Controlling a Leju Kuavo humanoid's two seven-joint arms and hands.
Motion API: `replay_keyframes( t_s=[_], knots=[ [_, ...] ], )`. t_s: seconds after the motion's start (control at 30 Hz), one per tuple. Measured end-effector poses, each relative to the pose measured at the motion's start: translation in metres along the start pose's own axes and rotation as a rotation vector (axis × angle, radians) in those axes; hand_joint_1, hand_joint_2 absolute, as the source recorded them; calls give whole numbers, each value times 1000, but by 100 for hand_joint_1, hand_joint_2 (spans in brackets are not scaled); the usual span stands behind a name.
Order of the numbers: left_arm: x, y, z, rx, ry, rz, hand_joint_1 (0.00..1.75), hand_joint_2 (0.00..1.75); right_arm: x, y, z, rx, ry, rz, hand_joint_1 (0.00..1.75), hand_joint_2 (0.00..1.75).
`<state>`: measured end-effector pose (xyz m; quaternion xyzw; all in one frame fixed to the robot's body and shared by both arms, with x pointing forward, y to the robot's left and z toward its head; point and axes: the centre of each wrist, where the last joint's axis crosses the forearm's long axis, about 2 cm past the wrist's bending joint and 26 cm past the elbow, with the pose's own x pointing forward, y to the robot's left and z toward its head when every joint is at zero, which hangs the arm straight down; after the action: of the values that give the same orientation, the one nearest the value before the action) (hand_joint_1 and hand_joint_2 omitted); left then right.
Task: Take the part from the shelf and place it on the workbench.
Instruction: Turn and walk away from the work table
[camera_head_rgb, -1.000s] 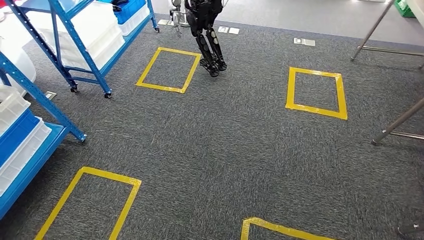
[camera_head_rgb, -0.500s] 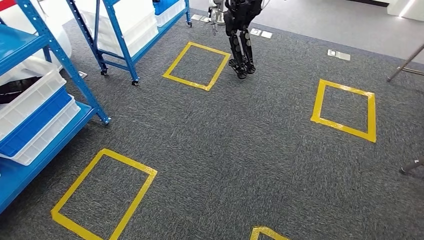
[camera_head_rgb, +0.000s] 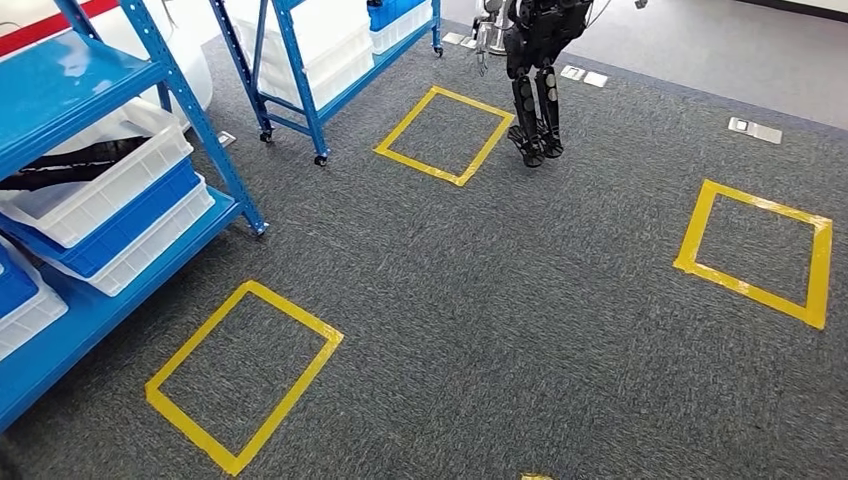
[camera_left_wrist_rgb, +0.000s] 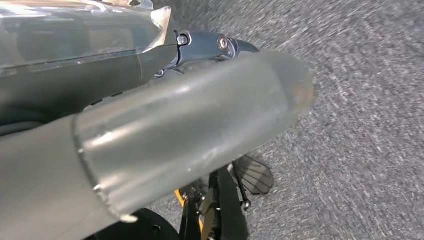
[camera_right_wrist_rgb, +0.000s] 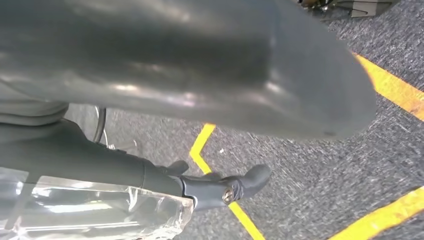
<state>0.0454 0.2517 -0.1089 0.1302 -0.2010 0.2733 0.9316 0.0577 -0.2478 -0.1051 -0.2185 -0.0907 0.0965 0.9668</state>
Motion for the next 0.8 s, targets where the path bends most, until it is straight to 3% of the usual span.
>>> replay_keyframes(
  t_s=[0.8],
  knots=[
    [1,-4,0,-9,-2,-3,0,0,-2,-1,0,-5,14,24,0,0]
  ],
)
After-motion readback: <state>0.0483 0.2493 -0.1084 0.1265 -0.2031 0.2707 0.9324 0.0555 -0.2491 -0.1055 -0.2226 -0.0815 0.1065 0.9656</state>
